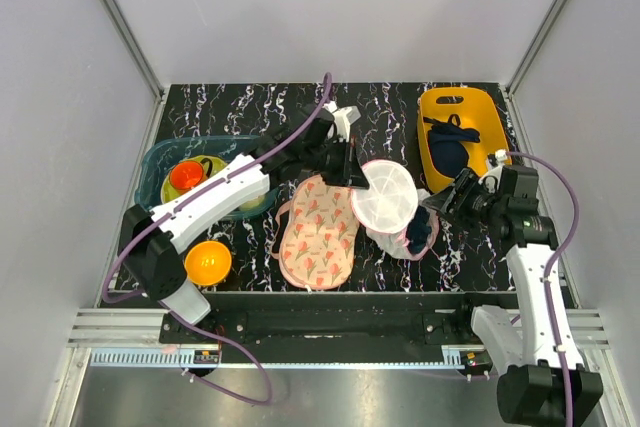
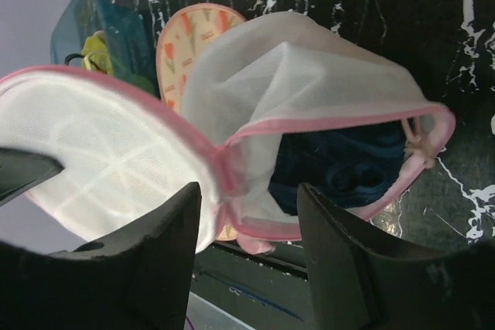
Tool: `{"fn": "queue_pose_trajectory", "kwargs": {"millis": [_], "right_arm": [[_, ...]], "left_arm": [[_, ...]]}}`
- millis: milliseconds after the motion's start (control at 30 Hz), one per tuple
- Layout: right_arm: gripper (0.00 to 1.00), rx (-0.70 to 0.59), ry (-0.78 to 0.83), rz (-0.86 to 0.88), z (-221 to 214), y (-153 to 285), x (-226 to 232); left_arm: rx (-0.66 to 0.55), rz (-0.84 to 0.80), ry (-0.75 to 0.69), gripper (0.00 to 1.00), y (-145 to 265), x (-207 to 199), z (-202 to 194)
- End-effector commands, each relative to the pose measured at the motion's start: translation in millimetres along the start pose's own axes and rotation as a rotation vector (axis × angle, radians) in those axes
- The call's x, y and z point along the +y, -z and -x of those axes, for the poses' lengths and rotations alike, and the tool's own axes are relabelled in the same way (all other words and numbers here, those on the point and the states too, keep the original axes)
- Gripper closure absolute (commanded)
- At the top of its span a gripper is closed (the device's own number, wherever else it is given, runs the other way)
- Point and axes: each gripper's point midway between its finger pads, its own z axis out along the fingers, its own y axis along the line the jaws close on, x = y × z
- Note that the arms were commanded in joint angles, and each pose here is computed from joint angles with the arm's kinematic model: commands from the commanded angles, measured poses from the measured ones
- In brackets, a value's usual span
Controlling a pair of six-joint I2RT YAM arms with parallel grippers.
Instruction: Unzip the laundry bag and remove the bra
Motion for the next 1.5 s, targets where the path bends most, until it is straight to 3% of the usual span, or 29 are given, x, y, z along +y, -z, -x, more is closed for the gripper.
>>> {"fn": "queue_pose_trajectory", "kwargs": {"millis": [0, 333, 600, 800, 867, 900, 933, 967, 1200, 1267, 1467], "right_arm": [[0.41, -0.068, 0.002, -0.033, 19, -14, -10], [0.4, -0.027, -0.013, -0.075, 0, -26, -33], [0.23, 0.076, -0.054, -0.11, -32, -60, -58], [0.22, 0.123, -0.058, -0.122, -46, -90, -63], [0.34, 0.12, -0.06, -0.132, -44, -96, -65], [0.51, 0.108, -0.052, -0.126, -41, -97, -63], [0.82, 0.103, -0.052, -0.129, -40, -97, -64], [1.0, 0.078, -0.039, -0.128, -34, -95, -61], [1.0, -0.082, 0.052, -0.12, -3, -38, -23], [1.0, -0.195, 0.101, -0.069, 20, -5, 9], [1.0, -0.354, 0.181, 0.012, 58, 67, 76]], "left_arm": [[-0.087, -0.025, -0.023, 1.0, 23, -6, 17], [-0.083, -0.026, -0.007, 1.0, 21, -1, 17], [-0.088, -0.037, -0.007, 1.0, 21, -2, 19], [-0.096, -0.053, -0.007, 1.0, 23, -7, 21], [-0.099, -0.055, -0.008, 1.0, 24, -8, 21], [-0.098, -0.056, -0.01, 1.0, 24, -8, 21], [-0.099, -0.055, -0.011, 1.0, 24, -8, 21], [-0.102, -0.055, -0.01, 1.0, 26, -8, 21], [-0.136, -0.051, -0.009, 1.0, 34, -6, 30], [-0.15, -0.068, 0.001, 1.0, 39, -7, 35], [-0.19, -0.076, 0.022, 1.0, 42, -3, 48]]}}
